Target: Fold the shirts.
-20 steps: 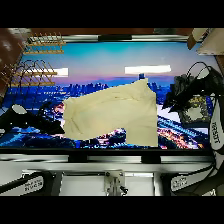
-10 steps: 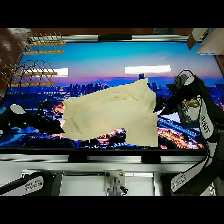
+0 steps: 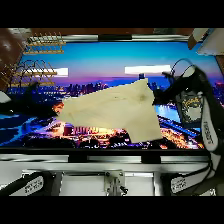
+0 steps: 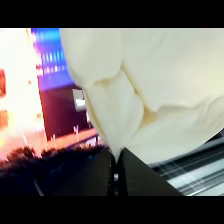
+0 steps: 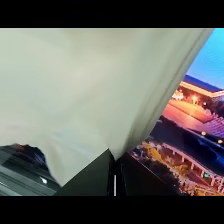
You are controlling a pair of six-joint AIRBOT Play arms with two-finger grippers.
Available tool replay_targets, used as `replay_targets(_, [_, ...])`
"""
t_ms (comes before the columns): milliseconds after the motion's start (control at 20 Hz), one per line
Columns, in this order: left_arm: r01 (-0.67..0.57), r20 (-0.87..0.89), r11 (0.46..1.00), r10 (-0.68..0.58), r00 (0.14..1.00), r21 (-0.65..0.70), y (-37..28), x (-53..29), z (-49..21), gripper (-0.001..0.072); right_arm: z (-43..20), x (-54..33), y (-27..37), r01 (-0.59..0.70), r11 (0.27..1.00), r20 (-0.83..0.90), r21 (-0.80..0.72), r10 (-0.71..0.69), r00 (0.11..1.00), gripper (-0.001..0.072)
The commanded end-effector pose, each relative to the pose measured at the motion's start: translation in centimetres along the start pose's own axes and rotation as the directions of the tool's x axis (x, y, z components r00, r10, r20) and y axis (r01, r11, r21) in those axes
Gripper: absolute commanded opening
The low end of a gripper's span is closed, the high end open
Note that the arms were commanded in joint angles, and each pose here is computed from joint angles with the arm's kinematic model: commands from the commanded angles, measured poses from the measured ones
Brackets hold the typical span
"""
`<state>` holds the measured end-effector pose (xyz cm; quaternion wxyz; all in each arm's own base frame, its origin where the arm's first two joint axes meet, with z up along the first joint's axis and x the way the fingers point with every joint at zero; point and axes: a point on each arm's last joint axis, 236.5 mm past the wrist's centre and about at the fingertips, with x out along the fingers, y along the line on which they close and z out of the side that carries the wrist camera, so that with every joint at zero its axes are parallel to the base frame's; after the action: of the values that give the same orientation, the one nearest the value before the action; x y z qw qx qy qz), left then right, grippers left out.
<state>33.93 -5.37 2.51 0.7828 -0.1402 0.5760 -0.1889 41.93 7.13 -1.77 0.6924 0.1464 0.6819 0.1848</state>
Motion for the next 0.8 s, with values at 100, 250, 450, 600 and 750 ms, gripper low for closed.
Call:
replay_targets(100, [-0.324,0.760,0.910,0.015,0.650,0.259,-12.2,-29.0,14.0,0.0033,2.6,-30.0,15.2,0.244,0.933,0.815,-0.265,0.081,0.574,0.0063])
replay_targets(250, [-0.491,0.946,0.827,-0.138,0.294,0.273,-22.4,-44.7,9.6,0.0033,-9.0,-47.9,24.5,0.450,0.854,0.960,-0.261,0.279,0.026,0.0064])
replay_targets(450, [-0.573,0.967,0.779,-0.226,0.122,0.254,-28.0,-51.0,0.8,0.0033,-21.7,-51.9,28.3,0.513,0.820,0.922,-0.254,0.365,-0.128,0.0064])
replay_targets(600, [-0.632,0.975,0.743,-0.150,0.162,0.219,-27.2,-50.2,-2.4,0.0033,-24.4,-48.4,27.4,0.492,0.825,0.949,-0.278,0.316,0.007,0.0064])
replay_targets(750, [-0.657,0.968,0.726,-0.049,0.246,0.203,-24.9,-48.2,-2.8,0.0034,-23.3,-45.9,24.4,0.487,0.845,0.975,-0.220,0.189,0.114,0.0064])
